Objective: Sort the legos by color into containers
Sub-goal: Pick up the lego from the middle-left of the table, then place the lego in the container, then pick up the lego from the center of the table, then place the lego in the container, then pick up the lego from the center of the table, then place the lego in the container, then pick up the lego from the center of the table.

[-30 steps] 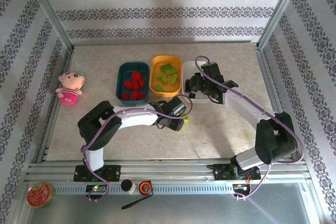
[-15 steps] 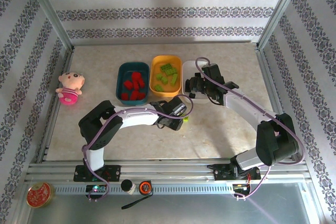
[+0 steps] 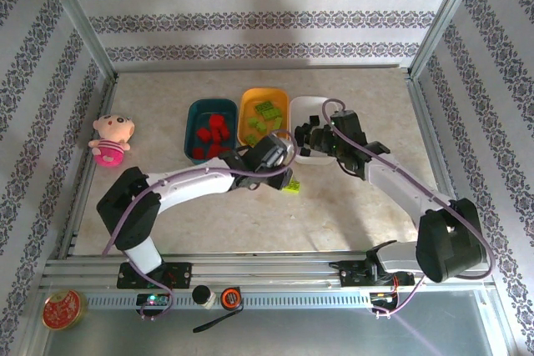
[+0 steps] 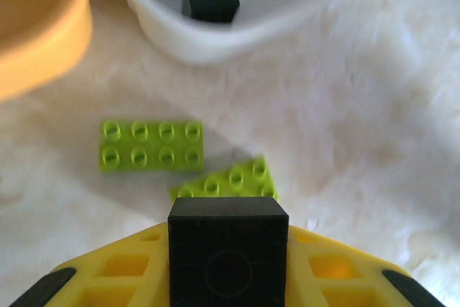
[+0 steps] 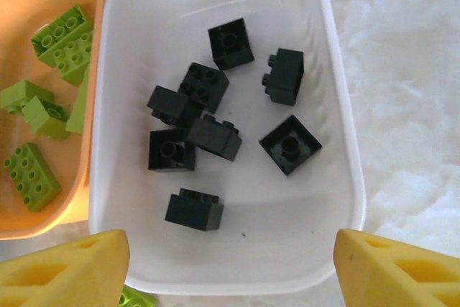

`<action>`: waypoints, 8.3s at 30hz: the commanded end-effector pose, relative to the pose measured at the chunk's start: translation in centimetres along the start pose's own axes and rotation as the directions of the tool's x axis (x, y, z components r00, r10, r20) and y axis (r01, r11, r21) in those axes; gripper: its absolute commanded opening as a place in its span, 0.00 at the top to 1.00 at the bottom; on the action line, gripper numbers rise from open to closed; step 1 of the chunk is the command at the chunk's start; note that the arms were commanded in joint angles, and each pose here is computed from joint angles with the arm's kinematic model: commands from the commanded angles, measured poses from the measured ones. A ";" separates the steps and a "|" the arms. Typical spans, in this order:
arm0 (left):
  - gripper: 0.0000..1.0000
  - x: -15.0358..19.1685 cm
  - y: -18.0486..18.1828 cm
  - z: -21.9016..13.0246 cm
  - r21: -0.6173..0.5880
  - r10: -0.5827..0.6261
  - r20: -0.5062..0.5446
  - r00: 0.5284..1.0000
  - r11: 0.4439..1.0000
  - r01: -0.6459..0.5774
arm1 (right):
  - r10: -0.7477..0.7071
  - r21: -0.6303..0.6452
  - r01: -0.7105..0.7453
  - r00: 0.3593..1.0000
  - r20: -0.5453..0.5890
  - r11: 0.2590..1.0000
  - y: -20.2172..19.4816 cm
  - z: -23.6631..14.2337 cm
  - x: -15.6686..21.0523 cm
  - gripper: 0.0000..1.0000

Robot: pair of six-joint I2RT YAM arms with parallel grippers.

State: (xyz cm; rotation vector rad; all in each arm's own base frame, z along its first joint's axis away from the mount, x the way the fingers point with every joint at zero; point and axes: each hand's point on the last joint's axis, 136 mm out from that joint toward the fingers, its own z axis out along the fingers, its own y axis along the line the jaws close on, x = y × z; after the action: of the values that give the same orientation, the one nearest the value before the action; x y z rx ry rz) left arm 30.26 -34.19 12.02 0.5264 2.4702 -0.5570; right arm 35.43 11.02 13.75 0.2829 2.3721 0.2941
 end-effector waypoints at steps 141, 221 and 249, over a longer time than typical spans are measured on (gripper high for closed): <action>0.00 7.1 13.9 -11.0 -0.142 -0.332 0.332 0.883 0.908 0.395 | -0.556 -0.135 0.539 0.805 -0.209 0.831 9.7 4.3 11.4 0.21; 0.00 7.9 17.6 -11.8 -0.299 -0.349 0.325 0.879 0.844 0.446 | -0.300 -0.241 0.293 0.954 0.011 0.925 17.7 5.3 -2.8 0.25; 0.14 10.2 21.9 -1.0 -0.464 -0.332 0.169 0.928 0.804 0.372 | -0.276 -0.281 0.284 0.959 0.069 0.917 15.4 0.8 -2.3 0.24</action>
State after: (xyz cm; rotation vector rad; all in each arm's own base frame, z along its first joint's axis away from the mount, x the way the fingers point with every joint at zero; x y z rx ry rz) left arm 30.65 -11.58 1.52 -0.1933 2.5491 0.0101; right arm 39.45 25.40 18.36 -0.2024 2.2914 0.4602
